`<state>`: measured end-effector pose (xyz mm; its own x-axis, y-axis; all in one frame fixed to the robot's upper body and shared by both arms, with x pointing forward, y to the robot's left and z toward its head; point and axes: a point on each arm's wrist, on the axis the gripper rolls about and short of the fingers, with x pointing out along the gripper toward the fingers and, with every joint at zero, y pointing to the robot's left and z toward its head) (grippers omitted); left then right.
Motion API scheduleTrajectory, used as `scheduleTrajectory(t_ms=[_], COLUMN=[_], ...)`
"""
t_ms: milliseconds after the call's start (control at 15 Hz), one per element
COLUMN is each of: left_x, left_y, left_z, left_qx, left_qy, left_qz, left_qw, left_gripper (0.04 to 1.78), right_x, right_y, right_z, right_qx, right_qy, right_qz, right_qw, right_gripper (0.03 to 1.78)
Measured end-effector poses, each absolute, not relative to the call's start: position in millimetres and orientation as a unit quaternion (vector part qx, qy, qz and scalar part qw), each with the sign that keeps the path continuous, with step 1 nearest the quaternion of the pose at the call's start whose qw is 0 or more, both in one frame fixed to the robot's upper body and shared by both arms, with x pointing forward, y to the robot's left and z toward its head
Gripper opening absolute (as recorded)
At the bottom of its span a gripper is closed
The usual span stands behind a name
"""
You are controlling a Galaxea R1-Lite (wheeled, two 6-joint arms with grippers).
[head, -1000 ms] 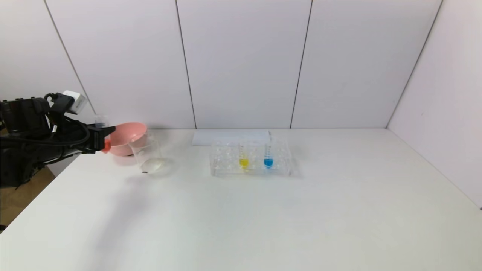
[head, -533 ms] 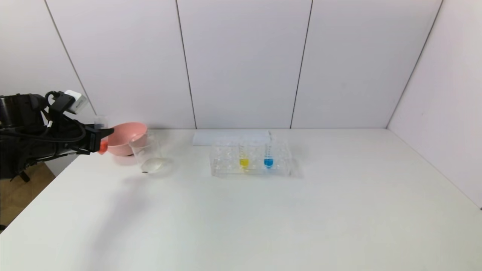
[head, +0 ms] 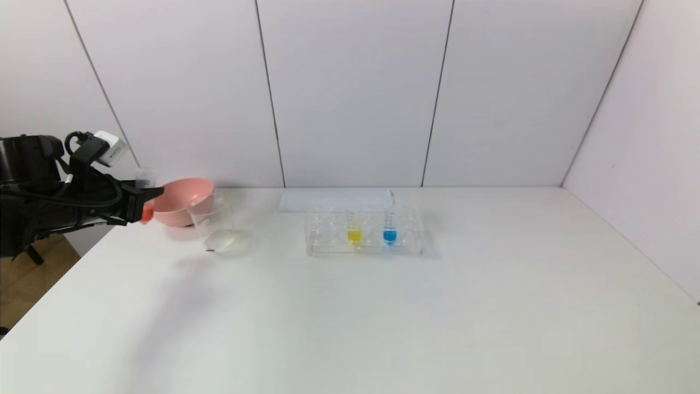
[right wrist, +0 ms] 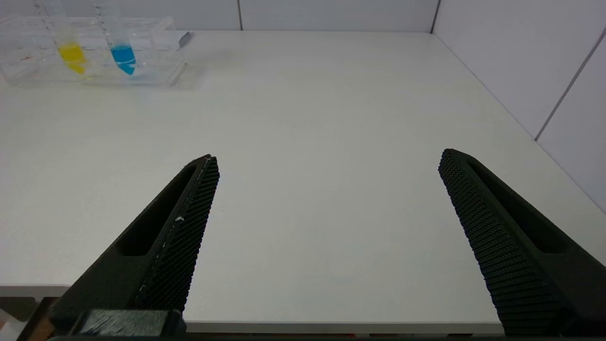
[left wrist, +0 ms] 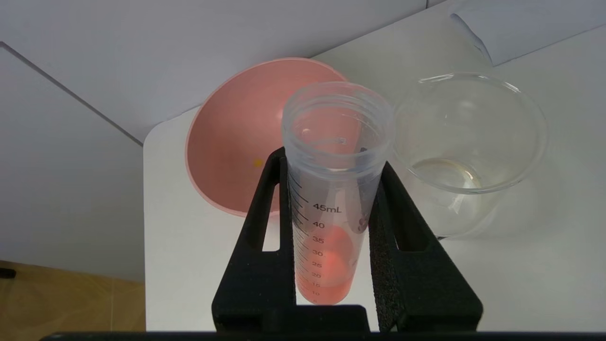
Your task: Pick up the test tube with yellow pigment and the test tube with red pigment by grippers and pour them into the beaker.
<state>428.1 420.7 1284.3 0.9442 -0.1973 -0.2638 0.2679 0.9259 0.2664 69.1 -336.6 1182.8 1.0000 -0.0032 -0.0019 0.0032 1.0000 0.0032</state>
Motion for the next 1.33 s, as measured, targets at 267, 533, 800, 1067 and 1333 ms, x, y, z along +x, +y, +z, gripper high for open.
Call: scheduleTrajectory(t_ms=[267, 533, 800, 1067, 1333], left_x=[428, 428, 427, 426, 430], left_y=[421, 422, 423, 427, 430], left_z=[1288, 1289, 1293, 1301, 1309], left_qx=[0.145, 0.186, 0.202, 0.242, 0.292], left_qy=[0.134, 0.128, 0.166, 0.17, 0.152], left_qz=[-0.122, -0.126, -0.153, -0.17, -0.172], left_qw=[0.973, 0.966, 0.953, 0.94, 0.928], left_gripper=[0.45, 0.45, 0.45, 0.45, 0.45], right_x=[69, 69, 69, 69, 69], right_y=[-337, -337, -337, -337, -337], right_z=[1183, 1183, 1183, 1183, 1183], right_qx=[0.002, 0.001, 0.002, 0.002, 0.001], right_qy=[0.001, 0.001, 0.001, 0.001, 0.001], right_qz=[-0.002, -0.002, -0.002, -0.001, -0.002], right_qw=[1.0, 1.0, 1.0, 1.0, 1.0], right_gripper=[1.7, 1.7, 1.7, 1.7, 1.7])
